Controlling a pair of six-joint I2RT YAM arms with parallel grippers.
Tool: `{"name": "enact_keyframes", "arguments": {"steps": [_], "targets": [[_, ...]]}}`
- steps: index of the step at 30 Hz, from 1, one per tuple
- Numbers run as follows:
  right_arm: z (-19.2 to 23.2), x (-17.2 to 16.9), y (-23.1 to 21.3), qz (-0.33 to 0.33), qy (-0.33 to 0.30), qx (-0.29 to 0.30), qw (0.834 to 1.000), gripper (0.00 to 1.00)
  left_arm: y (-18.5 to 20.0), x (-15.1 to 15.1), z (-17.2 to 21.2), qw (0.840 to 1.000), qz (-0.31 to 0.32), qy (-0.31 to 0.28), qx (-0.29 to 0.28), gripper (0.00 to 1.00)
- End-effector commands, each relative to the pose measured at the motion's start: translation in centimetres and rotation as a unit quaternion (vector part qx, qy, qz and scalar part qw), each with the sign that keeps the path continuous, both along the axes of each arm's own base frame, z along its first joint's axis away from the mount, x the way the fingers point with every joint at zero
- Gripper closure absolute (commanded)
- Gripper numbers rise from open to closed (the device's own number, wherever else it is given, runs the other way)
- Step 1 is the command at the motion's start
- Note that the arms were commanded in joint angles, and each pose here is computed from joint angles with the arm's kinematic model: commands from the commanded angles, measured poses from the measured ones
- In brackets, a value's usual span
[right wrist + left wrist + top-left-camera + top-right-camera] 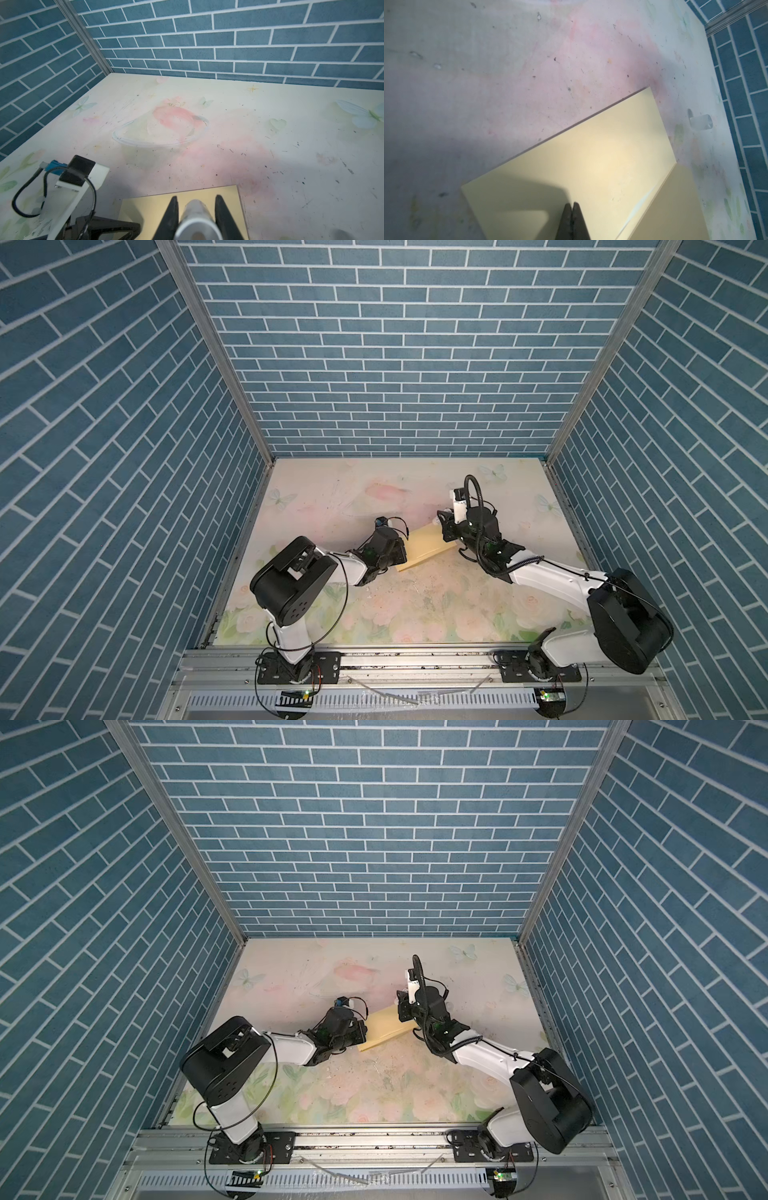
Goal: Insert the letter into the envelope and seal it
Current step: 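Pass the white glue stick into the left gripper while right gripper releases it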
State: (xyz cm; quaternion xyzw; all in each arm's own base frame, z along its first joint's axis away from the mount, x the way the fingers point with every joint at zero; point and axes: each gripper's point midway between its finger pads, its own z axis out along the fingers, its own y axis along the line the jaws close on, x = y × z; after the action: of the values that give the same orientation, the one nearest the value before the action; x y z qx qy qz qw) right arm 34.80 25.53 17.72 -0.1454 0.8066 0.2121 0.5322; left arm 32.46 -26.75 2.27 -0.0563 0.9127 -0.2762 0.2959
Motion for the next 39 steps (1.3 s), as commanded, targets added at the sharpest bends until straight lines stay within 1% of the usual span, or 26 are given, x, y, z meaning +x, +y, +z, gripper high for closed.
{"name": "enact_keyframes", "arguments": {"steps": [1,3,7,10,12,15,18,21,23,24,27,30,32,34,38,39], "targets": [[2.1,-0.2,-0.1,-0.002,-0.024,0.047,0.999,1.0,0.5,-0.2,1.9,1.0,-0.006,0.004,0.017,0.95],[2.7,-0.3,-0.2,-0.003,-0.035,0.055,0.998,1.0,-0.1,0.4,4.7,1.0,-0.009,-0.02,0.001,0.9],[4.2,-0.5,-0.5,-0.004,-0.065,0.074,0.995,1.0,-0.7,0.9,10.4,0.997,-0.01,-0.065,-0.041,0.68],[5.6,-0.7,-0.6,-0.001,-0.095,0.098,0.991,1.0,-0.8,0.6,13.9,0.993,-0.002,-0.083,-0.087,0.54],[6.6,-0.9,-0.6,0.003,-0.119,0.117,0.986,1.0,-0.8,0.2,16.0,0.988,0.005,-0.089,-0.126,0.48],[8.3,-1.4,-0.7,0.011,-0.16,0.15,0.976,1.0,-0.7,-0.3,18.7,0.978,0.024,-0.089,-0.189,0.34],[9.4,-1.7,-0.4,0.023,-0.19,0.17,0.967,1.0,-0.5,-0.9,20.9,0.965,0.041,-0.082,-0.244,0.19],[10.5,-2.1,0.0,0.038,-0.224,0.191,0.955,1.0,-0.5,-1.3,22.8,0.948,0.058,-0.067,-0.304,0.1],[11.4,-2.5,-0.1,0.042,-0.256,0.211,0.942,1.0,-0.5,-1.4,24.0,0.938,0.064,-0.061,-0.335,0.07],[11.5,-2.7,0.0,0.043,-0.266,0.215,0.939,1.0,-0.5,-1.5,24.4,0.934,0.067,-0.056,-0.347,0.07],[11.8,-3.4,1.6,0.069,-0.289,0.185,0.937,1.0,-0.6,-1.5,25.6,0.917,0.076,-0.044,-0.389,0.05],[12.2,-4.4,3.2,0.092,-0.313,0.162,0.931,1.0,-1.0,-1.3,25.8,0.899,0.087,-0.016,-0.43,0.06],[12.5,-4.8,4.1,0.103,-0.323,0.155,0.928,1.0,-1.7,-1.1,25.5,0.889,0.091,0.011,-0.449,0.07],[12.7,-5.1,4.7,0.112,-0.328,0.152,0.926,1.0,-2.3,-1.0,24.8,0.883,0.096,0.04,-0.457,0.08],[12.7,-5.7,5.8,0.128,-0.334,0.145,0.922,1.0,-3.3,-0.4,25.2,0.863,0.088,0.056,-0.495,0.09],[12.6,-5.9,6.0,0.131,-0.336,0.143,0.922,1.0,-3.5,-0.3,25.1,0.86,0.089,0.06,-0.5,0.1]]}}
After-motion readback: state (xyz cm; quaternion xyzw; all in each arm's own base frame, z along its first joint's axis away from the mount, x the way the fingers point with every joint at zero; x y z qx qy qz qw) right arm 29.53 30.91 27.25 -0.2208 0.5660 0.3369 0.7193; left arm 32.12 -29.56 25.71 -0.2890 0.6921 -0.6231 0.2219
